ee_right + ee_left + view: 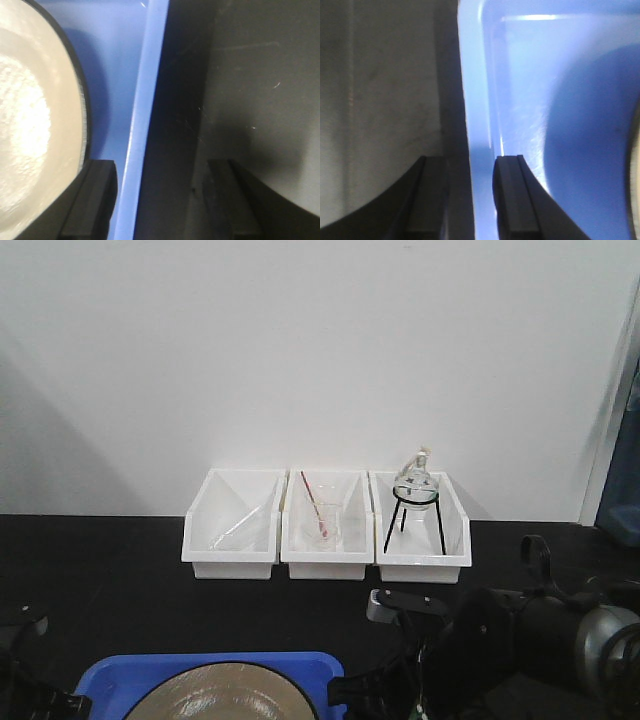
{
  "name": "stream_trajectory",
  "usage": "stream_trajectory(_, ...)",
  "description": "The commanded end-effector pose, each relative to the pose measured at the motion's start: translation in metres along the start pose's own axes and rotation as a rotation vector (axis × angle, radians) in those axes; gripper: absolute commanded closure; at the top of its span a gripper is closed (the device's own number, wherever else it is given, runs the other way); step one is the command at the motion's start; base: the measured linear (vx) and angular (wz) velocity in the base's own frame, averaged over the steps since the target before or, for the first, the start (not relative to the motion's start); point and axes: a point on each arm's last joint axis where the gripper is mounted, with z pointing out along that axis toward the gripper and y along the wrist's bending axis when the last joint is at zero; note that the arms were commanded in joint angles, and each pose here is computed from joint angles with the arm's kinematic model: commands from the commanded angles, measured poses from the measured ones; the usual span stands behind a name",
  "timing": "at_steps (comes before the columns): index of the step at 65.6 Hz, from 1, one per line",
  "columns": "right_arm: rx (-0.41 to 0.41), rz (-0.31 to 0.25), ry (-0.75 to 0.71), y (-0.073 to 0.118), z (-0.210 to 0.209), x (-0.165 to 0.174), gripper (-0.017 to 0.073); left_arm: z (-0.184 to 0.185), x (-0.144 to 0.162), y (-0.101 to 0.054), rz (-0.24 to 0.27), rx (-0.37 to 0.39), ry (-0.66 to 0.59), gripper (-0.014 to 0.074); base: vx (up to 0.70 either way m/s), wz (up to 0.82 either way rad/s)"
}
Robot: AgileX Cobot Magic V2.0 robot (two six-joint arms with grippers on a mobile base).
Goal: Place disk in tray to left cabinet
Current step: 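Grip the blue tray's opposite edges with both grippers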
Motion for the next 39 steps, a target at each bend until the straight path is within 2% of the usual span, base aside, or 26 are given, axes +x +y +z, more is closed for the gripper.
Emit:
stream_trajectory(1, -0.033, -0.003, -0.12, 0.007, -0.017, -0.017, 0.0118, -0.012, -0.014, -0.003, 0.002, 0.0, -0.087, 0.0232, 0.0, 0.0)
stream_trajectory(22, -0.031, 0.011, -0.107, 0.004, 0.0, -0.018, 0.0118, 0.004, -0.01, -0.001, -0.019, 0.013, -0.039, 0.0232, 0.0, 0.0)
stream_trajectory(28, -0.043, -0.003, -0.097, 0.006, 0.004, -0.022, 0.0118, 0.006, -0.01, -0.001, -0.023, 0.015, -0.034, 0.0232, 0.0, 0.0)
stream_trajectory(39, -0.067, -0.011, -0.079, 0.011, 0.009, -0.031, 0.0118, 0.009, -0.009, -0.003, -0.059, 0.042, -0.021, 0.0232, 0.0, 0.0)
